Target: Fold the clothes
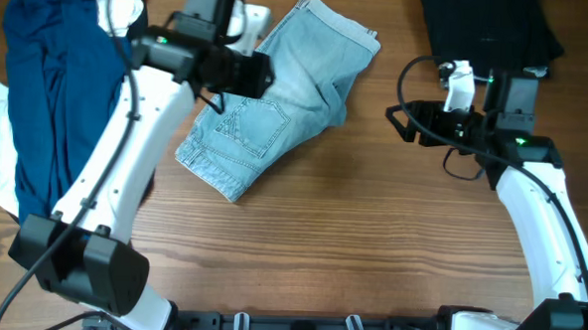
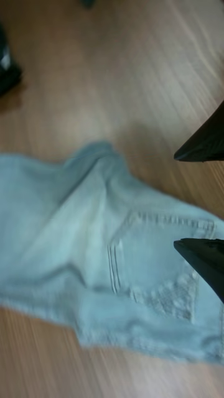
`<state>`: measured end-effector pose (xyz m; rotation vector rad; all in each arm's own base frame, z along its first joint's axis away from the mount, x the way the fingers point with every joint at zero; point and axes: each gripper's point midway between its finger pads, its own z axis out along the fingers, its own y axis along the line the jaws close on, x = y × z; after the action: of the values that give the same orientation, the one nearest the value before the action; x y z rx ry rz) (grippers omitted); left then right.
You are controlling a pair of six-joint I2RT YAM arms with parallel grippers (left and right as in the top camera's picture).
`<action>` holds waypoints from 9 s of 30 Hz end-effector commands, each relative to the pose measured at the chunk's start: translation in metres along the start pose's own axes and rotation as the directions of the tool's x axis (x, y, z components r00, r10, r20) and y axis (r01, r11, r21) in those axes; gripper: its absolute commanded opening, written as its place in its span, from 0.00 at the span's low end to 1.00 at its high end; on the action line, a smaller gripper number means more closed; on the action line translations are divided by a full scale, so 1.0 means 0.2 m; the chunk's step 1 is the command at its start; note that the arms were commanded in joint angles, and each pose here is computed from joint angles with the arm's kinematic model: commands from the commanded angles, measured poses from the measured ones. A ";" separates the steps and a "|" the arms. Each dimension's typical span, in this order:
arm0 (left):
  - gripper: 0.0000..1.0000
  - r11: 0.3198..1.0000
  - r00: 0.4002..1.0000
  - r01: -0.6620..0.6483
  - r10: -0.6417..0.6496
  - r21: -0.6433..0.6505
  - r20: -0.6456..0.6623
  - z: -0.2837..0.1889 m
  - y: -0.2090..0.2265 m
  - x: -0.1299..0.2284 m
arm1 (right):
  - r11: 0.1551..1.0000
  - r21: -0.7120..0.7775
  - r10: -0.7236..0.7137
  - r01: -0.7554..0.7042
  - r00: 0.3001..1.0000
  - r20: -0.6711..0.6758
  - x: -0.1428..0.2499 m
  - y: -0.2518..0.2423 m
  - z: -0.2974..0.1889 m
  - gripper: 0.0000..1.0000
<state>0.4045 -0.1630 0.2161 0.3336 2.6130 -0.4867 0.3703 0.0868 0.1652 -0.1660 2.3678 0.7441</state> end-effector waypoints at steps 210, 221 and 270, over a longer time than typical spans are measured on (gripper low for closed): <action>0.04 0.951 0.855 0.302 -0.302 -0.069 -0.421 0.75 0.00 1.13 | 0.897 0.425 0.295 -0.122 0.882 -0.368 0.59 -0.38 0.19 0.26; 0.04 0.959 0.904 0.283 -0.276 -0.028 -0.326 0.51 0.02 0.83 | 0.940 0.316 0.208 -0.125 0.947 -0.246 0.23 -0.23 0.15 0.04; 0.04 0.950 0.719 0.283 -0.120 -0.131 0.684 -1.72 -0.06 0.31 | 0.852 0.516 -0.145 -0.085 0.910 0.389 -0.21 0.64 -1.79 0.04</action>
<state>0.1780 -0.1152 0.4738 0.2145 2.0001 -0.7635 0.1538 0.0636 0.4828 -0.0732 2.0416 0.4934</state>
